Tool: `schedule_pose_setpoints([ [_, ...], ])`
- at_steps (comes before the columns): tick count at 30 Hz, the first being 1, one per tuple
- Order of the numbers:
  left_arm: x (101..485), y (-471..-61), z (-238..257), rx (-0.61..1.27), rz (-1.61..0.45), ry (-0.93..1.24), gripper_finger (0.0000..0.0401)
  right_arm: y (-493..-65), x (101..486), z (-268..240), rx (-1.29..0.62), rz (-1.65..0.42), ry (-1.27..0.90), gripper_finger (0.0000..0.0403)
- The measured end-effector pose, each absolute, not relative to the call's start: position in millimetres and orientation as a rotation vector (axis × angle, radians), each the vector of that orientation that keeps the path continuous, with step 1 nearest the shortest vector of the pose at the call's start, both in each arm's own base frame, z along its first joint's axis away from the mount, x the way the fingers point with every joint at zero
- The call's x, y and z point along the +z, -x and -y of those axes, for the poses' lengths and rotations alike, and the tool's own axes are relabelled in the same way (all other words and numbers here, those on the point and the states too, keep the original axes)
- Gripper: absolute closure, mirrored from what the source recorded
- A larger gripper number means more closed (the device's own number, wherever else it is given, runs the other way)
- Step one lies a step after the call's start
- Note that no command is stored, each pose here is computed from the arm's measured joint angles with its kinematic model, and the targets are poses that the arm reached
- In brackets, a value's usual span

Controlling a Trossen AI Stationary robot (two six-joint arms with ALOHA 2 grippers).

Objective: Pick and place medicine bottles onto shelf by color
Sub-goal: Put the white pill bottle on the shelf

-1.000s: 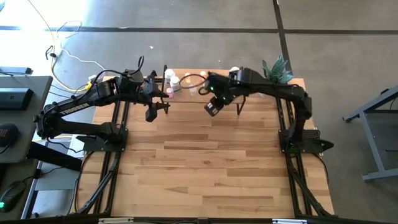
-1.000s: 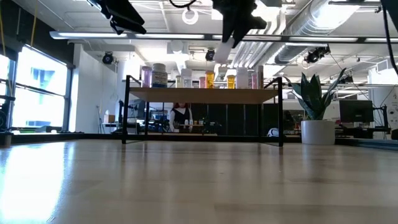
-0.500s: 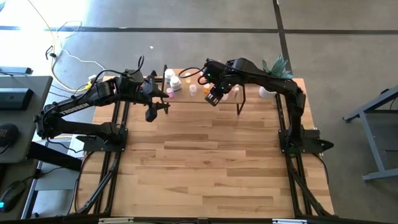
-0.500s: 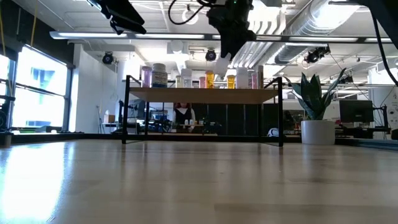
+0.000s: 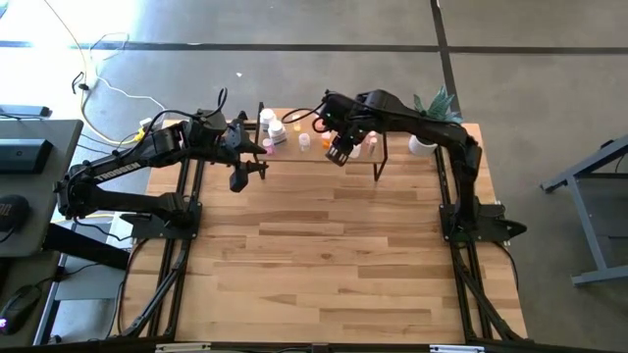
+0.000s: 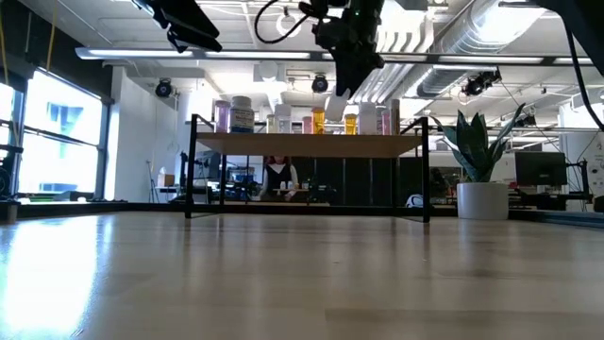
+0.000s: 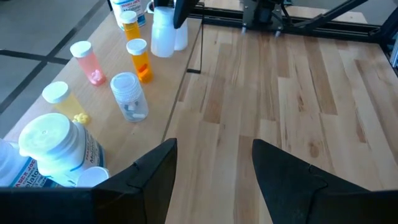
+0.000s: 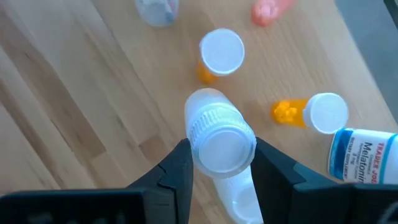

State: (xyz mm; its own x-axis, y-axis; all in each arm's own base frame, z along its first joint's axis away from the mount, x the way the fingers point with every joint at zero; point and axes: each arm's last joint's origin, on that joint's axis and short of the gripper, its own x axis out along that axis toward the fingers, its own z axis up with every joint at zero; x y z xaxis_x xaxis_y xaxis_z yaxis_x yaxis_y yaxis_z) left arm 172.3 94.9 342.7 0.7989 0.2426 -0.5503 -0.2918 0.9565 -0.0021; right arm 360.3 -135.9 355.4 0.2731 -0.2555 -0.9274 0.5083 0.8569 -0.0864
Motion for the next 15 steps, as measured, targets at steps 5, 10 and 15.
schedule_pose_setpoints([
  [5, 343, -172, -95, 0.294, -0.575, 0.113, 0.0201, -364, 346, 140, -0.512, -1.230, -0.246, 0.0288],
  [10, 343, -172, -95, 0.295, -0.574, 0.113, 0.0201, -365, 340, 140, -0.496, -1.267, -0.234, 0.0288],
  [15, 343, -172, -95, 0.294, -0.574, 0.113, 0.0201, -365, 338, 140, -0.487, -1.283, -0.232, 0.0288],
])
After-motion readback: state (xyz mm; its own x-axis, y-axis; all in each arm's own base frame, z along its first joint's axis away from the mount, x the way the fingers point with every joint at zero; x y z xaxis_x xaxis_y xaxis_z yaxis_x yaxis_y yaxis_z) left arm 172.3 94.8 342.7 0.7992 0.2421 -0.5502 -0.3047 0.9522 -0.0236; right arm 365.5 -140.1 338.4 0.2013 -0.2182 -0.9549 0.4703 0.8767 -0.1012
